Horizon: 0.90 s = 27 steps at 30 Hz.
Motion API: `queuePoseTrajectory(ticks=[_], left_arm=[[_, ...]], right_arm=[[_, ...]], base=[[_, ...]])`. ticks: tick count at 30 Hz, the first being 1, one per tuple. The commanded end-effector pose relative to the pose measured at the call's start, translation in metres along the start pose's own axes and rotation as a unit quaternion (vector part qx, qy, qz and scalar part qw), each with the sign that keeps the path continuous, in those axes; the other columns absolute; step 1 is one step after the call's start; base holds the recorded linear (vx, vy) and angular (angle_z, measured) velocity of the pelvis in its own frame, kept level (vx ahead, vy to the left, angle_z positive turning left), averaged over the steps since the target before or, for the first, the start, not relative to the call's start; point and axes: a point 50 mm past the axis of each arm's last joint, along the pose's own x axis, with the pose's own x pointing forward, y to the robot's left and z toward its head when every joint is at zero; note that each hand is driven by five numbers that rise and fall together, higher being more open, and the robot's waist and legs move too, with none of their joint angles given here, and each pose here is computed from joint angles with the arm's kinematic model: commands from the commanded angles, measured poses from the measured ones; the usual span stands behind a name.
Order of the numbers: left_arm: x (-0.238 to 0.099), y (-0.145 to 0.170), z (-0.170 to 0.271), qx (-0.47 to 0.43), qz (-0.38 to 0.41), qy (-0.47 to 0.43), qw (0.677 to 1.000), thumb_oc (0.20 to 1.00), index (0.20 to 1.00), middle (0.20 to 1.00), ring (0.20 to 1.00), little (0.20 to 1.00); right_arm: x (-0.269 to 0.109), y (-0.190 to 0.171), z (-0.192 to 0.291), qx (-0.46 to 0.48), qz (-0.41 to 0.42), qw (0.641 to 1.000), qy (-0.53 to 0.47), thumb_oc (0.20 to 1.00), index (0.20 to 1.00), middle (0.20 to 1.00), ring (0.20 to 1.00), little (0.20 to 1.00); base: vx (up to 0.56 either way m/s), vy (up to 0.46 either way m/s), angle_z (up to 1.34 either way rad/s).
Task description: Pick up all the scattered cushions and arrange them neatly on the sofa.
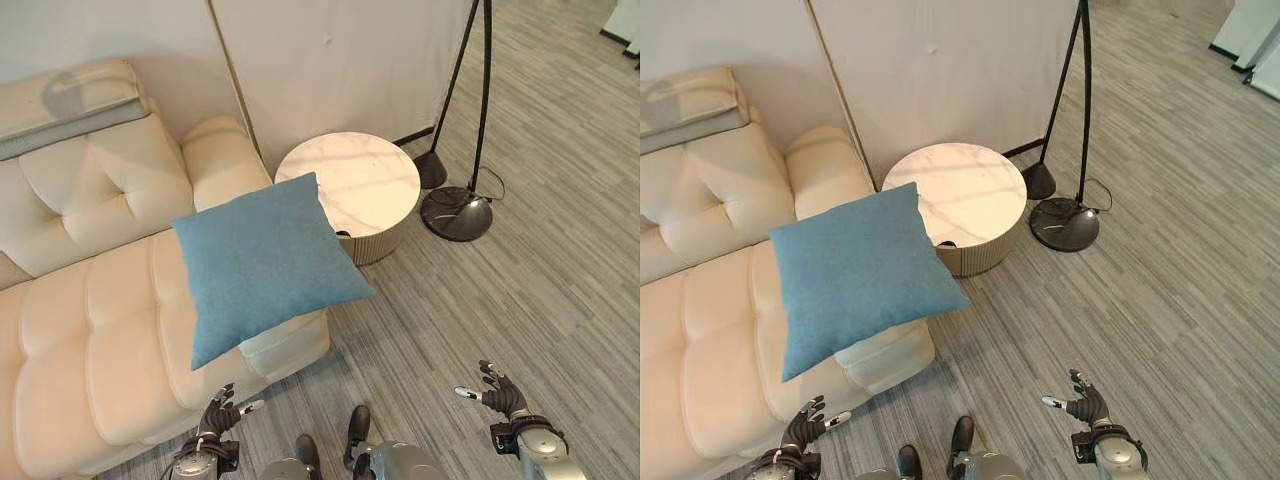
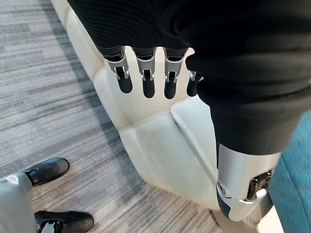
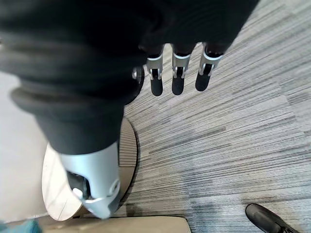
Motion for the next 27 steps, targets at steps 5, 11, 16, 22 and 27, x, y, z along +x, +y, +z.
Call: queuePoseTrajectory(ticks=[5,11,16,22,27], left_arm=[[-0.002,0.047,0.023,-0.002,0.081,-0.058,0.995,1.000,1.000,1.000,1.000,1.000],[-0.001,0.069,0.035,-0.061,0.125,-0.080,0.987,1.000,1.000,1.000,1.000,1.000],[0.004,0.078,0.057,-0.075,0.131,-0.115,0.982,1.000,1.000,1.000,1.000,1.000],[0.019,0.076,0.120,-0.086,0.121,-0.190,0.970,1.000,1.000,1.000,1.000,1.000],[0.027,0.070,0.191,-0.060,0.113,-0.257,0.958,1.000,1.000,1.000,1.000,1.000]], right_arm=[[0.007,-0.010,0.057,-0.001,-0.015,0.992,-0.123,1.000,1.000,1.000,1.000,1.000],[0.015,-0.016,0.118,-0.023,-0.006,0.975,-0.220,1.000,1.000,1.000,1.000,1.000],[0.023,-0.012,0.154,-0.046,0.011,0.966,-0.256,1.000,1.000,1.000,1.000,1.000],[0.042,-0.003,0.215,-0.051,0.018,0.956,-0.289,1.000,1.000,1.000,1.000,1.000],[0.052,-0.004,0.279,-0.058,-0.006,0.950,-0.308,1.000,1.000,1.000,1.000,1.000]], base=[[0.07,0.051,0.20],[0.07,-0.023,0.23],[0.04,-0.048,0.21],[-0.11,-0.024,0.15],[-0.17,-0.009,0.10]])
